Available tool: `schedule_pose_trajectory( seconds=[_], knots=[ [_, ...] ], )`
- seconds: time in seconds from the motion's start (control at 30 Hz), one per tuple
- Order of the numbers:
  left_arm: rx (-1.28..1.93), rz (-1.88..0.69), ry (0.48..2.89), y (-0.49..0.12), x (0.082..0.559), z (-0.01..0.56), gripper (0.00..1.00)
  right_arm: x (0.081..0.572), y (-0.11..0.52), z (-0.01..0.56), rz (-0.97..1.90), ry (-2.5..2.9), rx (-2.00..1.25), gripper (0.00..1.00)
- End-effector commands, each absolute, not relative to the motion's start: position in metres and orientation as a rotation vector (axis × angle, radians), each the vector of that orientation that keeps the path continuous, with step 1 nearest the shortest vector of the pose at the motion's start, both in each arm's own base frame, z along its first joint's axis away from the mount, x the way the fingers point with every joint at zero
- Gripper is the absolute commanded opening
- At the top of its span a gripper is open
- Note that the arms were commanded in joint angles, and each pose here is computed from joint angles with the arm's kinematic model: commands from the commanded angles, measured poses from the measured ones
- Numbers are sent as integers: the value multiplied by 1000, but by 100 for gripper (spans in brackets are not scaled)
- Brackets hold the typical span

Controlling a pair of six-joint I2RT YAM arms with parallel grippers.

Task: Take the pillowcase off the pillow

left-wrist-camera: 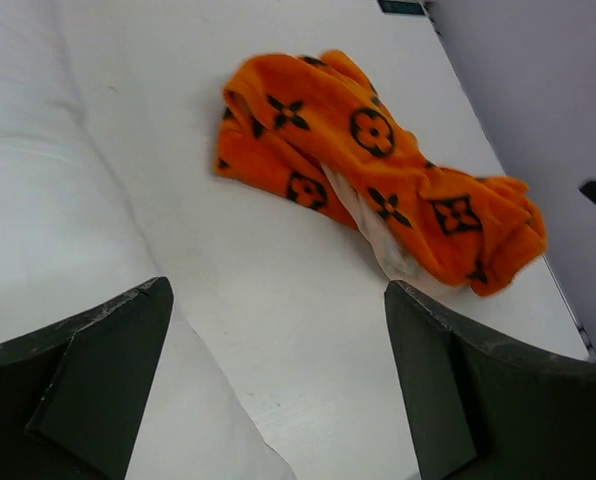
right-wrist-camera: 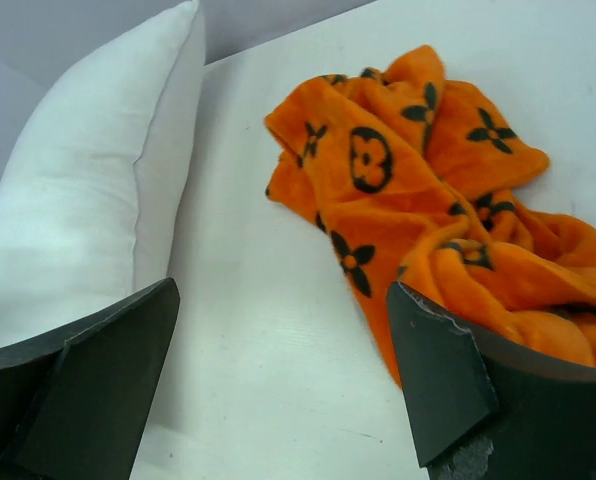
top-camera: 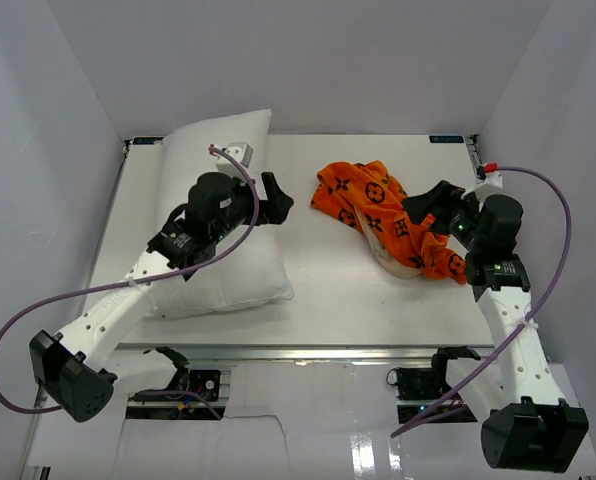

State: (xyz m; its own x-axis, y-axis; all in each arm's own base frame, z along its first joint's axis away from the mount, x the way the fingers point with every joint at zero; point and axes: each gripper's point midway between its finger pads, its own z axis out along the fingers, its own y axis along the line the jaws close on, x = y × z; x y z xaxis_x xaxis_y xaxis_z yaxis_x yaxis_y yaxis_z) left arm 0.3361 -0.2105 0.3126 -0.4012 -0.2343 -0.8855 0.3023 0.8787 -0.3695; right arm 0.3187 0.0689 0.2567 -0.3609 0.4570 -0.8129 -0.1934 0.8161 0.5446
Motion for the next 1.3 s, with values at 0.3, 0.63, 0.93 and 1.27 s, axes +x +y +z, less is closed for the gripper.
schedule_pose_trajectory(
  seconds=[0.3,0.63,0.93,1.27],
  knots=[
    [329,-948,1853,-260,237,255,98,256,161,228,536,1951,-210,90],
    [330,-1010,1644,-226,184,269,98,225,194,222,638,1855,-411,90],
    [383,-1053,1611,-233,167,265,98,214,186,236,688,1728,-378,90],
    [407,-1070,1616,-238,164,268,98,216,194,226,698,1767,-408,90]
  ],
)
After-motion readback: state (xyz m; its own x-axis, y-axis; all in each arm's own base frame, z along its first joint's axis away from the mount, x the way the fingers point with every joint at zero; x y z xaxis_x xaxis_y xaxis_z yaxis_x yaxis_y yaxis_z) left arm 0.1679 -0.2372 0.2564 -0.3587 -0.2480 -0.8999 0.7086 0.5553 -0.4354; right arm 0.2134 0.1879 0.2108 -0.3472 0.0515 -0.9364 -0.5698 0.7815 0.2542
